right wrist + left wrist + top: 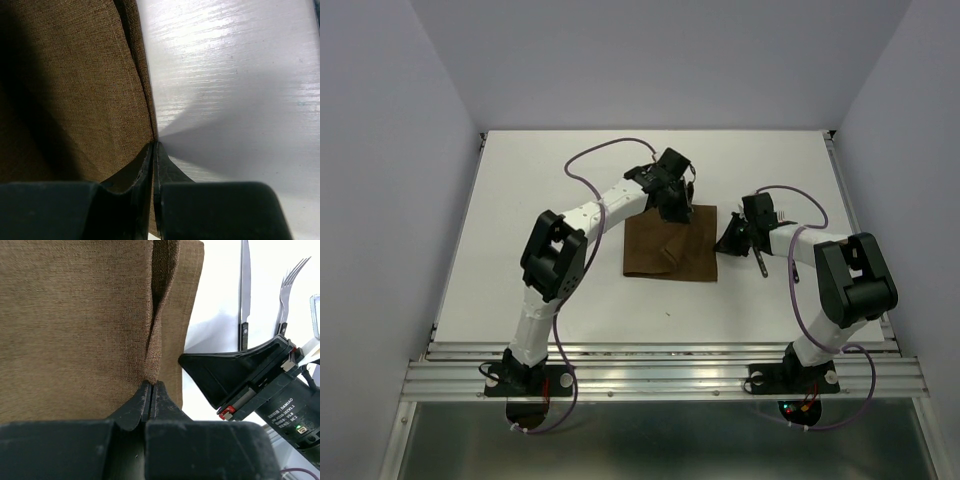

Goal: Fold the napkin into a case and place the utensils inside
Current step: Fold the rectangle-folded napkin at the center of the board.

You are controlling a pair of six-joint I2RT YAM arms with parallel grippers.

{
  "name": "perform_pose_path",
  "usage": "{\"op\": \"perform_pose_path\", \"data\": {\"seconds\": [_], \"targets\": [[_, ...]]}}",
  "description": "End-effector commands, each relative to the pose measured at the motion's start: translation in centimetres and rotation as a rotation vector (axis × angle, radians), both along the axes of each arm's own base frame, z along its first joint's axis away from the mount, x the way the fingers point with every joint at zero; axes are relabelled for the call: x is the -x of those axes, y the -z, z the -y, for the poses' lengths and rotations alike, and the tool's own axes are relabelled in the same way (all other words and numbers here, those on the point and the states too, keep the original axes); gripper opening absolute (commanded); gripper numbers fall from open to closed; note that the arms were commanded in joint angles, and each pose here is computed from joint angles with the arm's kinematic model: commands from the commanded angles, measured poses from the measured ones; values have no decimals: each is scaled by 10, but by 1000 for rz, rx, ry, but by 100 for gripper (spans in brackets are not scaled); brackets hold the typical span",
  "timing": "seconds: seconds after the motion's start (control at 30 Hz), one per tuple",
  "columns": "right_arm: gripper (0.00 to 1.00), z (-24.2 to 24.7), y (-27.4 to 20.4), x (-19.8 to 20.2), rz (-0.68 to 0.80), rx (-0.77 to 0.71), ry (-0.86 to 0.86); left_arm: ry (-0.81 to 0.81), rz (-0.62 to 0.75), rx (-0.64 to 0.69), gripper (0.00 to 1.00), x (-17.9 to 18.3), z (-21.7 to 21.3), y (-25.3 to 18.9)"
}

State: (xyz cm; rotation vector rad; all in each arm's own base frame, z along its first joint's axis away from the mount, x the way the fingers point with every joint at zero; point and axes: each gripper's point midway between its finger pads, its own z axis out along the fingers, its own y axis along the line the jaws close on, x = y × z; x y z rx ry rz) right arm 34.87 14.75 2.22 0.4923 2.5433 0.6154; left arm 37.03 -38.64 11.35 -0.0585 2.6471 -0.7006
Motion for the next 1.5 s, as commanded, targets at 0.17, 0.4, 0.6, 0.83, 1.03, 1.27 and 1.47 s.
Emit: {"op": "perform_pose_path", "data": {"seconds": [0.17,0.4,0.6,0.83,1.03,1.27,1.47], "targets": [[7,-1,5,11,-20,10,-11,-7,8,100,0,-4,30,-17],[7,-1,5,11,-23,12,-7,-1,-8,113,0,-2,39,-13],[7,-1,5,10,-24,11,-5,12,-18,110,0,2,42,-6],[7,-2,5,7,-25,10,-3,30,-33,103,0,9,45,2],[7,-1,6,10,-31,8,2,45,-49,95,0,15,48,12],[7,-2,8,10,-35,5,5,55,-64,90,0,17,52,18],[8,-1,4,10,-25,7,1,51,-64,79,0,14,53,23]]}}
